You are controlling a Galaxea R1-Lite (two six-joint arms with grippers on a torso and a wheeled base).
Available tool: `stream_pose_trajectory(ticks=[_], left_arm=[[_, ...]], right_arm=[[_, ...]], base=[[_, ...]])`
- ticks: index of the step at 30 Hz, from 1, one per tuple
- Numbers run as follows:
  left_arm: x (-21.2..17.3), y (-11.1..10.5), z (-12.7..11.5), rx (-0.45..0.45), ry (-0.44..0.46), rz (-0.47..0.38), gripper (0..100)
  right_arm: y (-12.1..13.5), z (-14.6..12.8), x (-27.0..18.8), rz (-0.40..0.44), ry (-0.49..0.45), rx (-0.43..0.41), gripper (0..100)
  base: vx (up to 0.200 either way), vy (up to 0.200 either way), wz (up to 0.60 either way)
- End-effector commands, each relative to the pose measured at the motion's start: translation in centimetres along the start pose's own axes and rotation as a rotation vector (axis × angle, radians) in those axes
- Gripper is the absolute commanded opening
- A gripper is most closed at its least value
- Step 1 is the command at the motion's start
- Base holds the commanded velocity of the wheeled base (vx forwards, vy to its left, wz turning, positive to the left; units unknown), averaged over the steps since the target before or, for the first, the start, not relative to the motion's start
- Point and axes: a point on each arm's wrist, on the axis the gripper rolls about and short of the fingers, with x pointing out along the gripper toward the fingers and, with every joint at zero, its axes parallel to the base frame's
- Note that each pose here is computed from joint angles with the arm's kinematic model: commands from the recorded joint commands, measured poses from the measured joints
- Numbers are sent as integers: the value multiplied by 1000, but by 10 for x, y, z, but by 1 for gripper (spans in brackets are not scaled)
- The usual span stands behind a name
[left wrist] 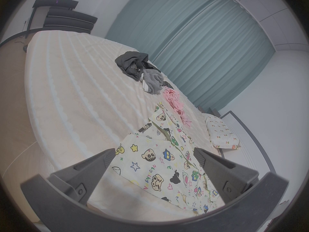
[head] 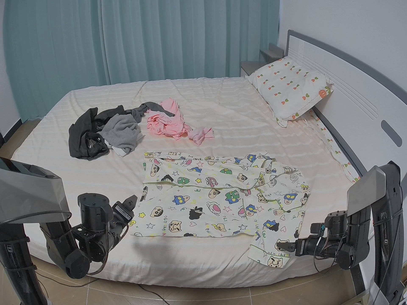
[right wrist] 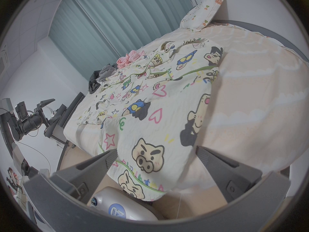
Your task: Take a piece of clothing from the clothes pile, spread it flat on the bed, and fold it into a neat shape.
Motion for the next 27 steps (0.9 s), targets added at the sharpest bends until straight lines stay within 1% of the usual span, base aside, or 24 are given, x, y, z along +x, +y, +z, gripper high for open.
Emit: stream_pose_trajectory(ticks=[1,7,8,14,19,20,21,22,23,25,27], left_arm=[[1,1,-1,1,2,3,100],[1,0,-1,0,1,2,100],[1,0,-1,2,1,2,100],[1,1,-1,4,1,4,100],[-2,1,0,27,-4,7,100],[-3,2,0,45,-2,11,100],[-3,2,0,45,-2,11,100],[-6,6,-1,84,8,24,100],[-6,6,-1,84,8,24,100],[-12,14,-4,124,36,53,100],[-14,18,-5,129,49,66,100]], right_arm=[[-1,0,3,3,-7,-5,100],[0,2,7,3,11,-2,100],[0,3,8,3,19,1,0],[2,3,8,3,25,-2,0],[-3,3,2,-11,23,12,0],[-4,3,-4,-15,24,18,0],[-4,3,-4,-15,24,18,0],[-5,6,-10,-23,21,21,0],[-5,6,-10,-23,21,21,0],[-12,7,-15,-44,14,-1,0],[-15,3,-19,-58,31,-19,0]], base=[[0,0,0],[0,0,0],[0,0,0],[0,0,0],[0,0,0],[0,0,0],[0,0,0],[0,0,0],[0,0,0],[0,0,0],[0,0,0]])
